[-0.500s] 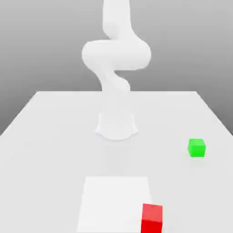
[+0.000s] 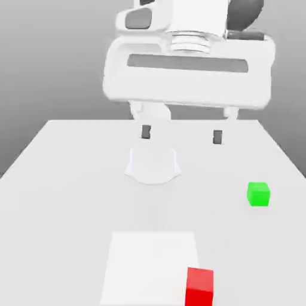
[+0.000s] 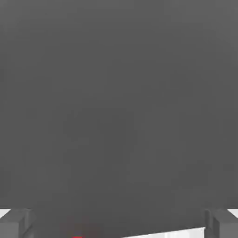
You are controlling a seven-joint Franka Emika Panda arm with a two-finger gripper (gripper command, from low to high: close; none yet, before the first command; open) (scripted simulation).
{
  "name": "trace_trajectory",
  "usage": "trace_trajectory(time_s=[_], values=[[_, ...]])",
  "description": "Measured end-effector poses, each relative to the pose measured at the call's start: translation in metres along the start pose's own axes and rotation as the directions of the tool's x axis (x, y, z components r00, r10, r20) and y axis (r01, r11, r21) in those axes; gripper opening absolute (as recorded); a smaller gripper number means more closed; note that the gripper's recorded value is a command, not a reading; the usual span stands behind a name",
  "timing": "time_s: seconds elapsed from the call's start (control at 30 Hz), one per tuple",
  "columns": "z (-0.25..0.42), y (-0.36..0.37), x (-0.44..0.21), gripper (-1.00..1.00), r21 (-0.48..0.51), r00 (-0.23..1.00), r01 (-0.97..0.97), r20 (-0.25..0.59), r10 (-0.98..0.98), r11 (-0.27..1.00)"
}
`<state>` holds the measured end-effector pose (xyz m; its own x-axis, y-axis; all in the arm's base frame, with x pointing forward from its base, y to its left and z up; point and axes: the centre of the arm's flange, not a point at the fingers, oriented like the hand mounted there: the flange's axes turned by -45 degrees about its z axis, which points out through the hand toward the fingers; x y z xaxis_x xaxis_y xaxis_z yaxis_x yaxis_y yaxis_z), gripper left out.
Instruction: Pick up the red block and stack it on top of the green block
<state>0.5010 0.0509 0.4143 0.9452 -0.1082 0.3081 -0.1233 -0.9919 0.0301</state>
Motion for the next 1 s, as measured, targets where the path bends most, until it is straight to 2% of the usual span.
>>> trace_trajectory(time_s=[0.33,0.5,0.53,0.77,0.9,1.0], values=[[0.167,-0.036,-0.070,0.00,0.011,0.961,-0.045,0.273,0.040,0.999],[0.233,-0.042,-0.097,0.00,0.015,0.950,-0.055,0.308,0.048,0.998],[0.243,-0.043,-0.101,-1.00,0.015,0.950,-0.054,0.308,0.047,0.998],[0.244,-0.043,-0.101,-1.00,0.015,0.950,-0.055,0.308,0.048,0.998],[0.201,-0.041,-0.087,-1.00,0.015,0.950,-0.055,0.308,0.048,0.998],[0.167,-0.084,-0.109,-1.00,0.066,0.949,0.047,0.309,-0.065,0.997]])
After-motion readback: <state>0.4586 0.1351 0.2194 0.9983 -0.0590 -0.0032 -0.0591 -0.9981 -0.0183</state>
